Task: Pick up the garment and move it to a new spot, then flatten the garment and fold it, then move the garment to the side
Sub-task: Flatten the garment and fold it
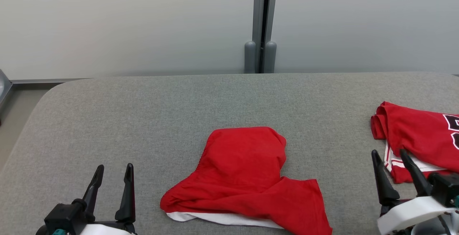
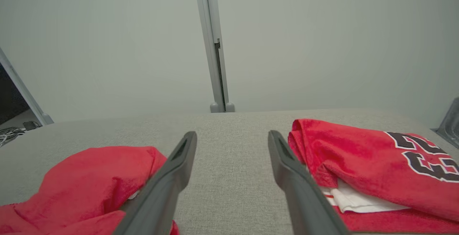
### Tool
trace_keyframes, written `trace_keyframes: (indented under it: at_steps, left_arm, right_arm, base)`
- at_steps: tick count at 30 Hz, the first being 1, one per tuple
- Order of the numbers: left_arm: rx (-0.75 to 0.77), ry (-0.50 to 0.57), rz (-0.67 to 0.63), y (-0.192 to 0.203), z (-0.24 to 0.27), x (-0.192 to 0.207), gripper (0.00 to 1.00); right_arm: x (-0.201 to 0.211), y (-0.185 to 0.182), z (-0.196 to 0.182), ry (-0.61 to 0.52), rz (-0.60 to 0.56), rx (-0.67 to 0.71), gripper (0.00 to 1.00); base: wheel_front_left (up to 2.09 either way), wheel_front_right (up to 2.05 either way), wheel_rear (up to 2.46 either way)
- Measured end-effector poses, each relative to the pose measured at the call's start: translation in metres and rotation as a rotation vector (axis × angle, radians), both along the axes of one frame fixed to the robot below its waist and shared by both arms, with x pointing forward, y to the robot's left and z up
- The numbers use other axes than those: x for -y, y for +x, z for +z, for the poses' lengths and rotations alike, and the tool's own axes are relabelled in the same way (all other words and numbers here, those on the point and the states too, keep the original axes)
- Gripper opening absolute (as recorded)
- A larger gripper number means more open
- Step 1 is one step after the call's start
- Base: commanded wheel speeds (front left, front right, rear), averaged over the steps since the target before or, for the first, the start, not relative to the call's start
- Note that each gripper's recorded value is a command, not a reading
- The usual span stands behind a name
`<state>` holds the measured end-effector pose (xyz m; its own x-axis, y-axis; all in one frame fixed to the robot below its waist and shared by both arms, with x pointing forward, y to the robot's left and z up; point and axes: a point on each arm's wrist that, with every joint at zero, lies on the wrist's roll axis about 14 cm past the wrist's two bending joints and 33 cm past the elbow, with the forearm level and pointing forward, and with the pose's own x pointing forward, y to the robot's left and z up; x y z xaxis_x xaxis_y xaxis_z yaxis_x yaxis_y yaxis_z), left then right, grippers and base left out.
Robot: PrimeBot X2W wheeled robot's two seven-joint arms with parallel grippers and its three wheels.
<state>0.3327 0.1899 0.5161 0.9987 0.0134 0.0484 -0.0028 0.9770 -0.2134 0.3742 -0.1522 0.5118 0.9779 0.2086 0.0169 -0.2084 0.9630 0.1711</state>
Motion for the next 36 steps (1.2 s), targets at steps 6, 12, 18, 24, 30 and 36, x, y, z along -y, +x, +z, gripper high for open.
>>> trace_keyframes:
  at_steps: [6,12,18,24,30,36]
  left_arm:
    - [-0.059,-0.005,-0.015,-0.003,-0.012,0.001,1.00]
    - [-0.200,-0.027,-0.069,-0.008,-0.038,0.011,1.00]
    - [-0.388,-0.061,-0.159,-0.016,-0.074,0.030,1.00]
    - [-0.489,-0.067,-0.214,-0.017,-0.090,0.039,1.00]
    - [-0.582,-0.069,-0.289,-0.017,-0.106,0.054,1.00]
    - [-0.658,-0.047,-0.342,-0.017,-0.122,0.062,1.00]
  right_arm:
    - [0.024,-0.008,-0.006,-0.083,-0.013,-0.037,1.00]
    - [-0.006,-0.044,-0.047,-0.110,0.190,-0.230,1.00]
    - [-0.027,-0.078,-0.084,-0.104,0.341,-0.433,1.00]
    - [-0.045,-0.114,-0.118,-0.135,0.477,-0.616,1.00]
    - [-0.062,-0.103,-0.122,-0.126,0.518,-0.609,1.00]
    - [-0.080,-0.098,-0.127,-0.117,0.560,-0.601,1.00]
  base:
    - [0.00,0.00,0.00]
    - [0.00,0.00,0.00]
    - [0.00,0.00,0.00]
    - [0.00,0.00,0.00]
    - [0.00,0.00,0.00]
    - [0.00,0.00,0.00]
